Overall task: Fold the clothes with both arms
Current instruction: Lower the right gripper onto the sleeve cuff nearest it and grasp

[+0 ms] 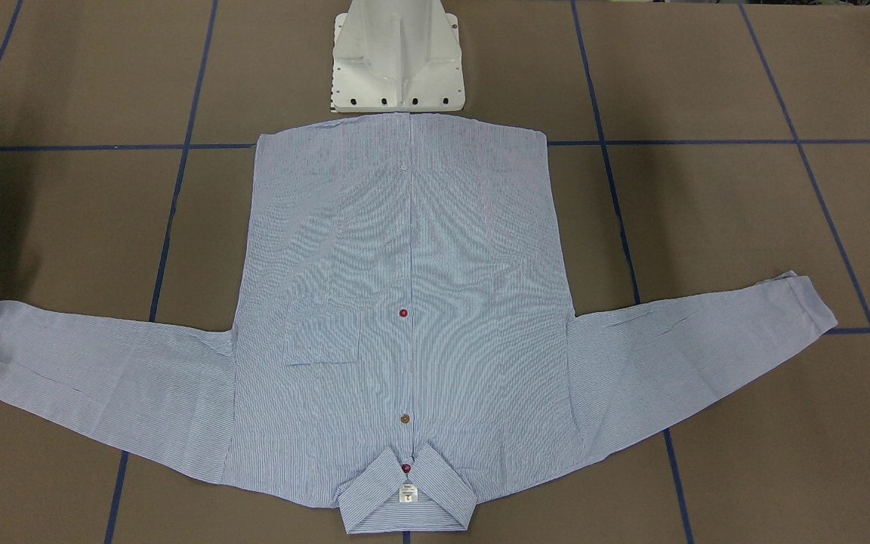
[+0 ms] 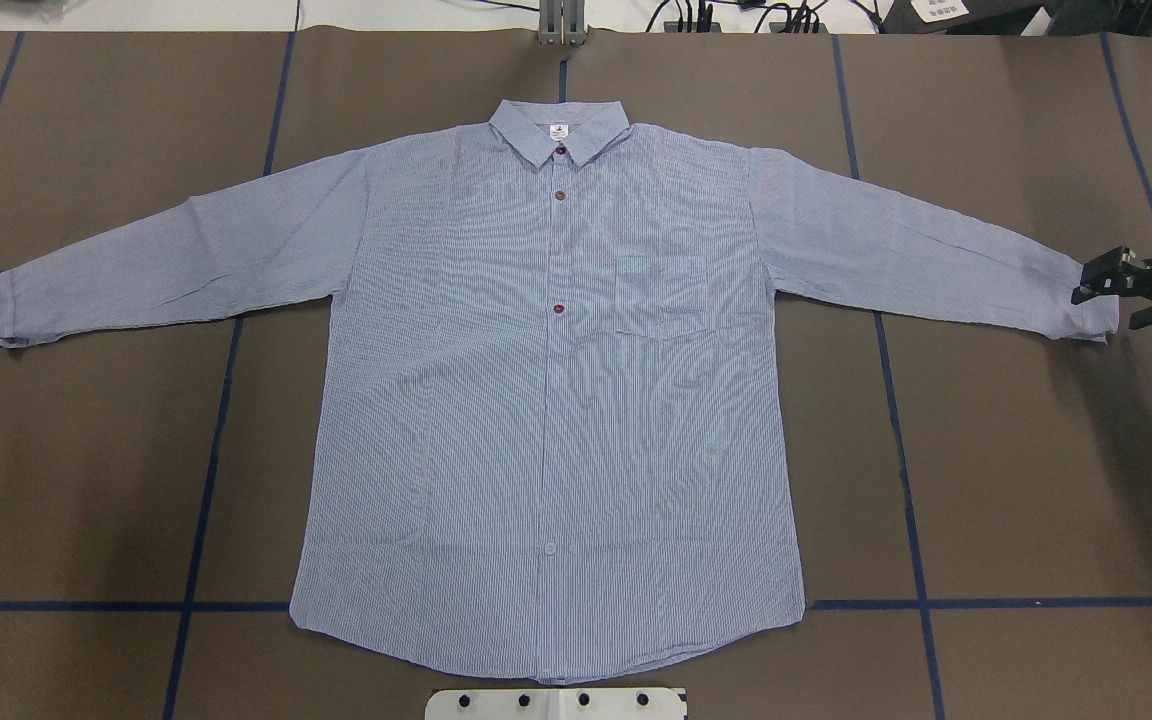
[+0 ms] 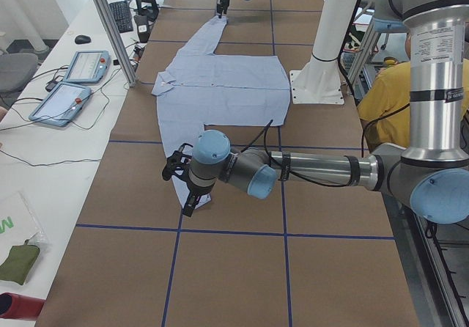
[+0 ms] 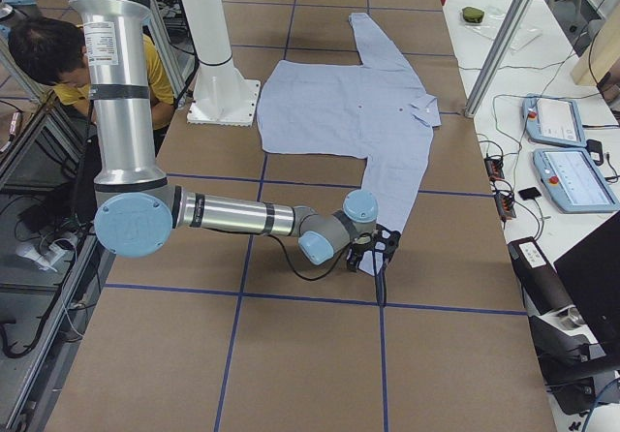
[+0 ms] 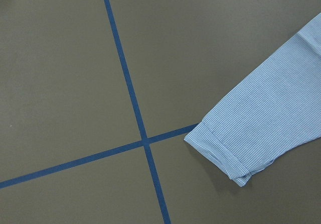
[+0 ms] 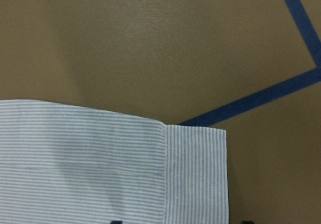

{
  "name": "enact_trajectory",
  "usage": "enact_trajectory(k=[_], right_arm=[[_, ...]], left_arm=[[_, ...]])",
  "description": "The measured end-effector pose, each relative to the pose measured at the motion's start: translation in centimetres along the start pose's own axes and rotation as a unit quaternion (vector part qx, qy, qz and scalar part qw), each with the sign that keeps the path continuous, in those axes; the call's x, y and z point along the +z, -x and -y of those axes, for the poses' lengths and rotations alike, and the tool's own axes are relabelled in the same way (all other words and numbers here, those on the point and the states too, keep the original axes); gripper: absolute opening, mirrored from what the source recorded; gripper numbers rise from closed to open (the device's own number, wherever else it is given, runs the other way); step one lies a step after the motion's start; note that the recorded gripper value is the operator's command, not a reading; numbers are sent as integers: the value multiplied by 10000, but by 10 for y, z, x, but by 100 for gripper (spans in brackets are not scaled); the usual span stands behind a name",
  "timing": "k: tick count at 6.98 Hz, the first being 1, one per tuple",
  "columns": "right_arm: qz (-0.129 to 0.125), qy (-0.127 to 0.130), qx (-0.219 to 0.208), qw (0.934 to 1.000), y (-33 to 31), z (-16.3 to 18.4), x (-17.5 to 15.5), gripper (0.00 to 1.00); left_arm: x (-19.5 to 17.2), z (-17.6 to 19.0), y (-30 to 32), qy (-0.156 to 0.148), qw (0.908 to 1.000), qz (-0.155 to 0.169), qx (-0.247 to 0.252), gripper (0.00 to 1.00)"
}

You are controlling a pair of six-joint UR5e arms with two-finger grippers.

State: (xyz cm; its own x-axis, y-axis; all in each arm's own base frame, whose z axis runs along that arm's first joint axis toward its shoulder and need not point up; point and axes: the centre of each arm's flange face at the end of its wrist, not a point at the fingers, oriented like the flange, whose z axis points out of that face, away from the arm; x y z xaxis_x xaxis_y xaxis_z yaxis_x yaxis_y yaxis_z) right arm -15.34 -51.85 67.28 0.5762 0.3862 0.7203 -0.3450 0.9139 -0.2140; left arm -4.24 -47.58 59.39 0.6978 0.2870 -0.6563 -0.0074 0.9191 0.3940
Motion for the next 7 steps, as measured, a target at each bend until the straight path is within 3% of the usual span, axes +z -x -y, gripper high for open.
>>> enact_trajectory(k=[1,4,5,7], right_arm=[[-9,22,10,10000,-2,-2,1,67],[-50,85,32,9999,-10,-7,5,9],[-58,90,39,9999,-11,-8,5,0],[-39,87,19,10000,-10,-8,4,0]], left_arm=[[0,0,0,-1,10000,0,0,100],[0,-1,0,2,10000,0,-2,100],[0,-1,0,0,10000,0,2,100],[0,0,0,-3,10000,0,7,100]])
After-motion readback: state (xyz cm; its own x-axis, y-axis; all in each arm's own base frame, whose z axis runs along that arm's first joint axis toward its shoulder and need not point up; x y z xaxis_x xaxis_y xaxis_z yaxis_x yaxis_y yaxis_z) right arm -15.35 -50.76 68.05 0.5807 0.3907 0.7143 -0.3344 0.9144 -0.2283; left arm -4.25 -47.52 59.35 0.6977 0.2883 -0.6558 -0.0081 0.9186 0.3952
